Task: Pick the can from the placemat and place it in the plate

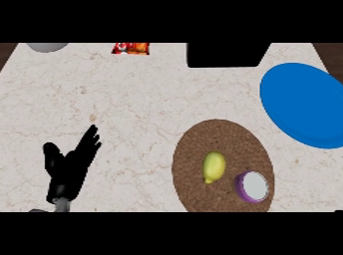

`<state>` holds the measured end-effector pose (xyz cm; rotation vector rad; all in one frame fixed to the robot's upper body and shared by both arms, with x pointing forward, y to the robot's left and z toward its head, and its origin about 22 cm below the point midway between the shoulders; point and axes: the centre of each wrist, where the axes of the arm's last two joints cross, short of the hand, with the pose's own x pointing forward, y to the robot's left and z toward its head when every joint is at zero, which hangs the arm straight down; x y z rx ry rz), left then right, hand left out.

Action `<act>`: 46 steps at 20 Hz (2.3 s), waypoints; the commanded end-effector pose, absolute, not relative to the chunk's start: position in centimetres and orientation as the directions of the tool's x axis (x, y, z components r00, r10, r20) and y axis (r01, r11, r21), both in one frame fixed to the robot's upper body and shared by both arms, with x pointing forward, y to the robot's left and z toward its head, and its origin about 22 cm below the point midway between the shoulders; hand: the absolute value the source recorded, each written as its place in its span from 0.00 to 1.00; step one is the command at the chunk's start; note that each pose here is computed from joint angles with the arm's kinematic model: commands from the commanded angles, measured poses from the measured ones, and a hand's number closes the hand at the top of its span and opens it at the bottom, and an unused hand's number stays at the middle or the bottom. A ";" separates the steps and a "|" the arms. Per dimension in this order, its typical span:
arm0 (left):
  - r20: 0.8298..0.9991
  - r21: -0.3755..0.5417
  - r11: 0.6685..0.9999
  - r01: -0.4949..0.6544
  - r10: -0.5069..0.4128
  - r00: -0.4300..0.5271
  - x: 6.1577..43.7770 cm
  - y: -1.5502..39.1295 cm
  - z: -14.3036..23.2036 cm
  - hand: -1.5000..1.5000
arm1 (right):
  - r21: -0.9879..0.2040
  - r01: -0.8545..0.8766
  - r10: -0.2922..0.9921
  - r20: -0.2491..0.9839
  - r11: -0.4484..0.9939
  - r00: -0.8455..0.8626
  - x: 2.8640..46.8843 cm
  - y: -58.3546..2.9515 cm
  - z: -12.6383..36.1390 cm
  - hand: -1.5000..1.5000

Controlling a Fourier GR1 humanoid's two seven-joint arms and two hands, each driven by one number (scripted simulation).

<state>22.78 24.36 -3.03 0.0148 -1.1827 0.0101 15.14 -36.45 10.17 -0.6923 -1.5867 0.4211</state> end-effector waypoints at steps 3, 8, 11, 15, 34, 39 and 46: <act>0.927 0.010 1.000 -0.022 -0.001 0.376 23.1 24.6 -2.6 0.50 | -0.766 -0.003 0.764 0.640 0.642 0.075 14.0 -32.7 13.6 0.00; 0.928 0.021 1.000 0.018 -0.026 0.370 23.3 23.7 -2.6 0.50 | -0.800 -0.053 0.796 0.586 0.598 0.150 14.2 -28.2 13.8 0.00; 0.927 0.001 0.999 0.040 -0.016 0.375 22.8 24.4 -3.4 0.50 | -0.802 -0.068 0.801 0.578 0.593 0.157 15.1 -26.6 11.5 0.00; 0.927 0.013 1.000 0.018 -0.019 0.374 23.1 23.6 -3.9 0.50 | -0.836 -0.065 0.827 0.524 0.545 0.205 15.9 -23.9 11.8 0.00; 0.931 0.001 1.000 -0.009 0.002 0.366 22.3 23.8 -3.8 0.50 | -0.852 -0.168 0.852 0.439 0.495 0.285 17.3 -19.1 6.6 0.00; 0.929 -0.011 1.000 0.005 0.008 0.371 23.2 22.4 -3.8 0.50 | -0.863 -0.181 0.863 0.411 0.472 0.293 18.7 -19.8 4.6 0.00; 0.925 -0.002 1.000 0.000 0.002 0.380 23.7 23.9 -3.9 0.50 | -0.847 -0.246 0.871 0.401 0.470 0.285 18.7 -20.0 1.9 0.00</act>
